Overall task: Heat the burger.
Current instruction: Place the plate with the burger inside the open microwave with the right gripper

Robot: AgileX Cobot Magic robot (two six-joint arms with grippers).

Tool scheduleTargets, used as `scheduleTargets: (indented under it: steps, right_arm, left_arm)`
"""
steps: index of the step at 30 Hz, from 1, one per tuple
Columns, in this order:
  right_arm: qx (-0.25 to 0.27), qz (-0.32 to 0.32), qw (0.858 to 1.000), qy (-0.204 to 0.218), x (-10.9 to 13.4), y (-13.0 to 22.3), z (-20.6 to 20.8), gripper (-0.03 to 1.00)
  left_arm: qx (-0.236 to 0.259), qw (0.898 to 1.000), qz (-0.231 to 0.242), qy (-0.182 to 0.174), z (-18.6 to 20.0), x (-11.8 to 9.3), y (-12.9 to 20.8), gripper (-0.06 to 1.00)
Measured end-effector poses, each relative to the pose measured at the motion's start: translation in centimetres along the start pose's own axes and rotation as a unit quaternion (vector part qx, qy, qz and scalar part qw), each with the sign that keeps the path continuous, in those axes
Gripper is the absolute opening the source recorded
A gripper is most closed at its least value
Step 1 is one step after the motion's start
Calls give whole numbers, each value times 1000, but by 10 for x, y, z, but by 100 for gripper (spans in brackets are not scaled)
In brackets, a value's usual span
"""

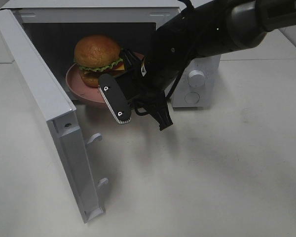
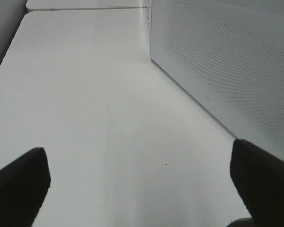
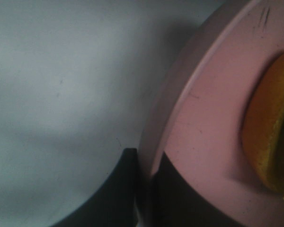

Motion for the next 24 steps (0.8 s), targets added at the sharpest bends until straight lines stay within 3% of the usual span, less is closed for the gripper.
scheduleTargets:
  steps: [11, 24]
  right_arm:
    - [8, -17, 1000, -8, -18, 3, -21, 6]
    - [12, -53, 998, 10, -45, 4, -43, 6]
  left_arm:
    - [0, 1000, 0, 0, 0, 0, 0, 97]
    - [0, 1000, 0, 0, 0, 0, 0, 97]
Point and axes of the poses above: a point on each arm's last joint axis where the gripper is mounted, z pointing back along that axis away from the gripper, x along the wrist's bending axis when the last joint is at zero, y = z × x, the point moved 2 cm from there along -z, pointing out along that axis toward the gripper, and after that the axes turned 7 degrees about z, right-handed, at the moved point
